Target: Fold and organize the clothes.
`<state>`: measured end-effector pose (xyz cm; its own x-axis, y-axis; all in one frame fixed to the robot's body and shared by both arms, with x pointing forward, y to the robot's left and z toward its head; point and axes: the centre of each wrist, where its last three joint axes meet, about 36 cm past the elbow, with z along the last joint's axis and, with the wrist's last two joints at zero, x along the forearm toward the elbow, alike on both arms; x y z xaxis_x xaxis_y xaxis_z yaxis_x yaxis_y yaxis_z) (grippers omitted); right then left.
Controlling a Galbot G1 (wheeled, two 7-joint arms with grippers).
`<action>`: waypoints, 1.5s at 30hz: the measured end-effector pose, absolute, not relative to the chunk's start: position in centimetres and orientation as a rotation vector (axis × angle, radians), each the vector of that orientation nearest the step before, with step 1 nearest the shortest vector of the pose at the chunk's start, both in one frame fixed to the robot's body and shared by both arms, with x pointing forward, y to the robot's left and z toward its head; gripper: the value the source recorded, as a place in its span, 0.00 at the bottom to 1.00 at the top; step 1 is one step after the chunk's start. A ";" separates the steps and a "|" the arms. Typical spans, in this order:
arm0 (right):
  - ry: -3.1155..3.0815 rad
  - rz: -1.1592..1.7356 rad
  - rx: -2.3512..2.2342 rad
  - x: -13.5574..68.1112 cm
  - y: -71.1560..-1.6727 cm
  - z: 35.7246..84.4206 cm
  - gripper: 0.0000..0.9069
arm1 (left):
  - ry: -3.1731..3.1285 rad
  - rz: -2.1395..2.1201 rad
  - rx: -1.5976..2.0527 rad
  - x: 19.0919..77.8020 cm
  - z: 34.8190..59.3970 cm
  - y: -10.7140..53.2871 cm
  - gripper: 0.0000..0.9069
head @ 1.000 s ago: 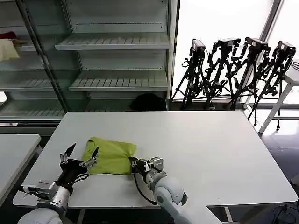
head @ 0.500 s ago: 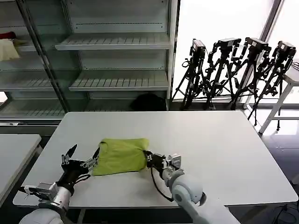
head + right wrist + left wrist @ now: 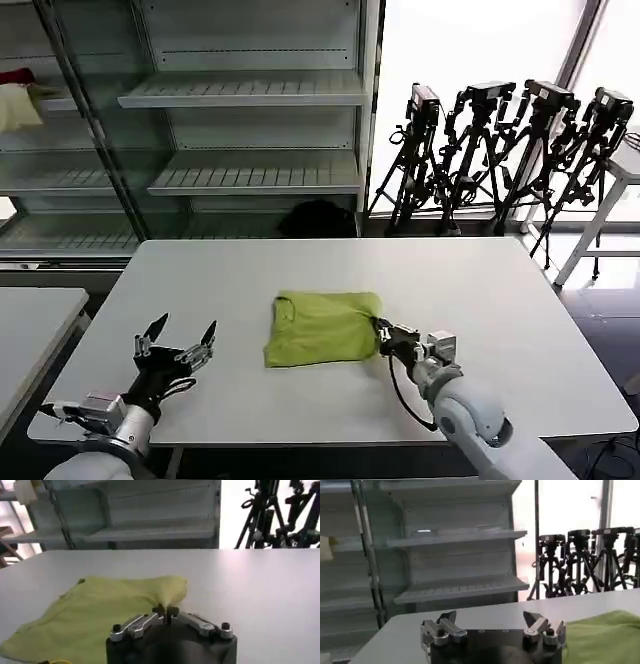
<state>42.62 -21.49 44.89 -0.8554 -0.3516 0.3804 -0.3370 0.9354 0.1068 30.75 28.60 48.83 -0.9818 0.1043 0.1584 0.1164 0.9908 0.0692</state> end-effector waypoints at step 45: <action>-3.142 0.271 -0.203 17.7 -26.8 43.3 1.00 | -3.169 -0.065 -0.120 21.5 44.5 24.7 1.00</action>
